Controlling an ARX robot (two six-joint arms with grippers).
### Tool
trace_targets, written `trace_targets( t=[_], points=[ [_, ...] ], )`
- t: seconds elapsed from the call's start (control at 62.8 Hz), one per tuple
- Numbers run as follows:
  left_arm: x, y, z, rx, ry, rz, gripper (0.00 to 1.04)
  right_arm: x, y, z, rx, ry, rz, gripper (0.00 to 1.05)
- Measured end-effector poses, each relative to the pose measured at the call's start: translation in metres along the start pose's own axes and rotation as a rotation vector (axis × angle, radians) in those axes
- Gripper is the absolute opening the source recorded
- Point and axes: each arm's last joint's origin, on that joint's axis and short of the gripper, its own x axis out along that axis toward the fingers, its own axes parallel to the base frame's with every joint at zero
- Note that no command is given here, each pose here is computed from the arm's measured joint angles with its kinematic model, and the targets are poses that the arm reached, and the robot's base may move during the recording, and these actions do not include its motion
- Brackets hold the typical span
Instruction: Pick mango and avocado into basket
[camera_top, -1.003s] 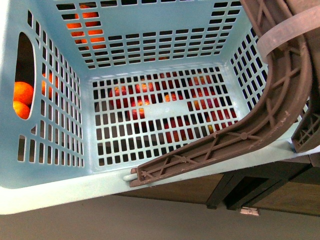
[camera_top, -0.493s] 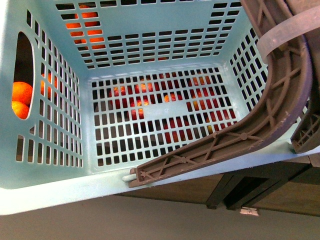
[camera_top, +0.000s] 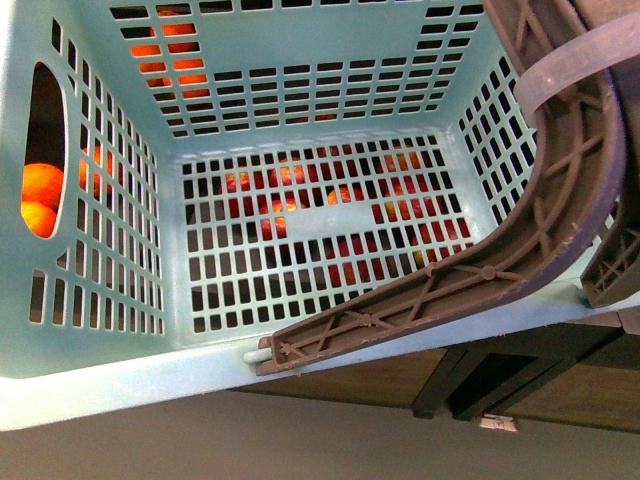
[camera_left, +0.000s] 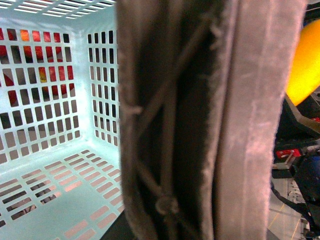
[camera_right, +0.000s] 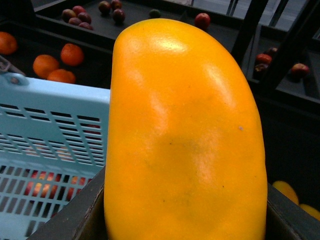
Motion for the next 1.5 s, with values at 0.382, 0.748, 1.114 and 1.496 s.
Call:
trace_targets(
  t=[0.382,0.748,1.114,1.496],
  points=[
    [0.0,0.0,0.0,0.0,0.0,0.0,0.14,0.022,0.047,-0.002,0.037,0.011,0.09,0.59],
    [0.0,0.0,0.0,0.0,0.0,0.0,0.14,0.022,0.071,-0.011,0.038,0.033,0.144,0.63],
    [0.003,0.002,-0.001,-0.006,0.009,0.006,0.14,0.019,0.075,-0.021,0.051,0.061,0.138,0.96],
    [0.003,0.003,0.0,-0.007,0.003,0.014,0.14,-0.02,0.032,-0.008,0.125,-0.004,-0.156,0.96]
  ],
)
